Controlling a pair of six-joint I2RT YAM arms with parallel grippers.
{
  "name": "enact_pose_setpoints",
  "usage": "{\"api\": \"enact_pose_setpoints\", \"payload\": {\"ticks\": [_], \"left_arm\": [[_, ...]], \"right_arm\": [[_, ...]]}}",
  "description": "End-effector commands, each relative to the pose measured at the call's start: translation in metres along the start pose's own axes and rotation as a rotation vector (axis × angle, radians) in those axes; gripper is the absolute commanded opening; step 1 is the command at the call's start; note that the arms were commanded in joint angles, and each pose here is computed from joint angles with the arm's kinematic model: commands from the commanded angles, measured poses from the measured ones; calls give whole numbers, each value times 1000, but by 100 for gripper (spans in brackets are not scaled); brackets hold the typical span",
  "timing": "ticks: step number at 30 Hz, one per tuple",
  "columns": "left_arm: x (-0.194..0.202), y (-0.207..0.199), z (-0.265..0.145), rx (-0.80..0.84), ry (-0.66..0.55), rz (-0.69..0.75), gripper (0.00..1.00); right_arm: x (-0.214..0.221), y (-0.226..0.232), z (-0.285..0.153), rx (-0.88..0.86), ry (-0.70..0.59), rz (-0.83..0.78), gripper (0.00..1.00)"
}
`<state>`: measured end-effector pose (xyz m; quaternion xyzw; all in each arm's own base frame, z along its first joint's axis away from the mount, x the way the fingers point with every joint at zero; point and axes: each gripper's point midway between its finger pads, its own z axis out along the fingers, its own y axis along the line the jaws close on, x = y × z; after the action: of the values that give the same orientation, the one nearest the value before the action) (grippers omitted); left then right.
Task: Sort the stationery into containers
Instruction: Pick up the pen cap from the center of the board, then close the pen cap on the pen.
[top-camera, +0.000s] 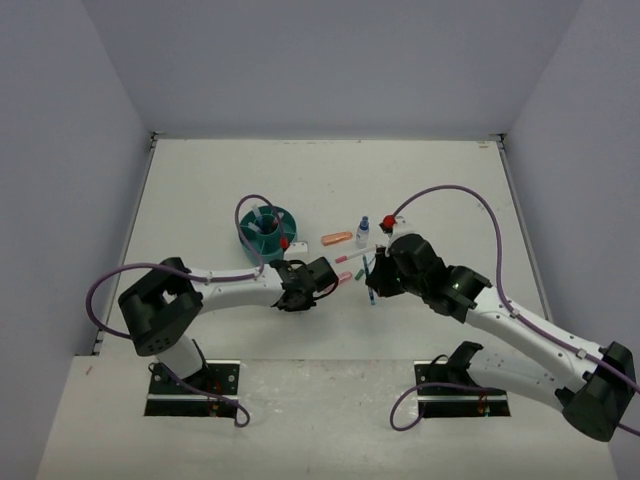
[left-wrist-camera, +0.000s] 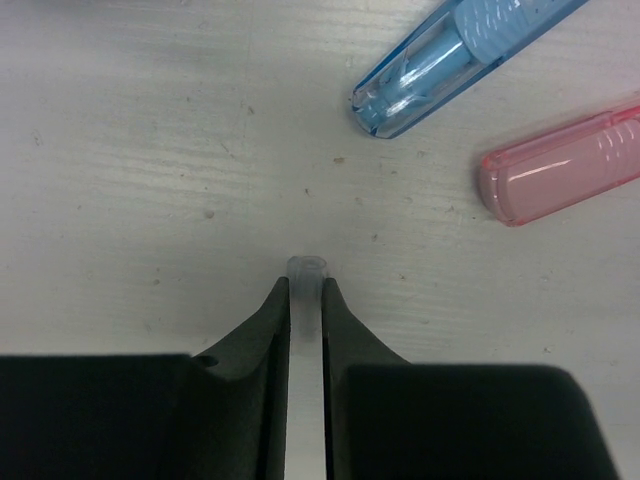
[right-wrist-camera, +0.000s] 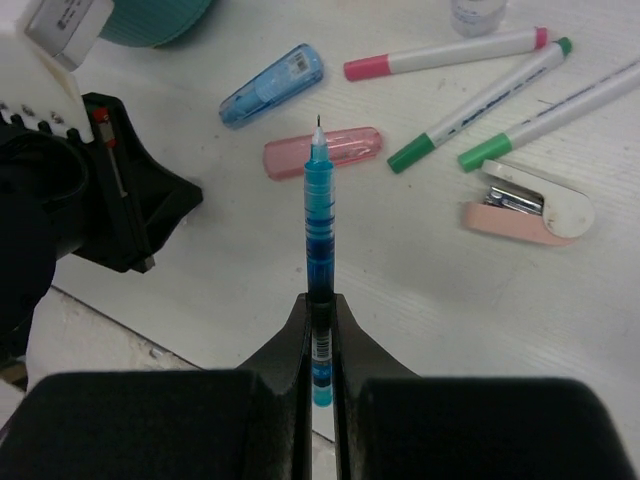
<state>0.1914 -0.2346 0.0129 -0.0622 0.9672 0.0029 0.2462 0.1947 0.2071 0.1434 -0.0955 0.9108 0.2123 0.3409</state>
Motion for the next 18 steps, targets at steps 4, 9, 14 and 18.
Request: {"api": "enact_pose_setpoints", "payload": {"ticks": [4,9,14,18], "left_arm": [[-82,5,-75,74,-283,-108,0],[-146,3,-145,262,-545,-205,0],[-178,-6,-218,563,-727,-201,0],[-181,-10,-242,675,-767,-171,0]], "right_arm": [[-5,84,-12,-520,-124,8,0],[-9,141,-24,-633,-241,37,0],[-25,174,-19,-617,-279,85,0],[-43,185,-20,-596,-312,92,0]]}}
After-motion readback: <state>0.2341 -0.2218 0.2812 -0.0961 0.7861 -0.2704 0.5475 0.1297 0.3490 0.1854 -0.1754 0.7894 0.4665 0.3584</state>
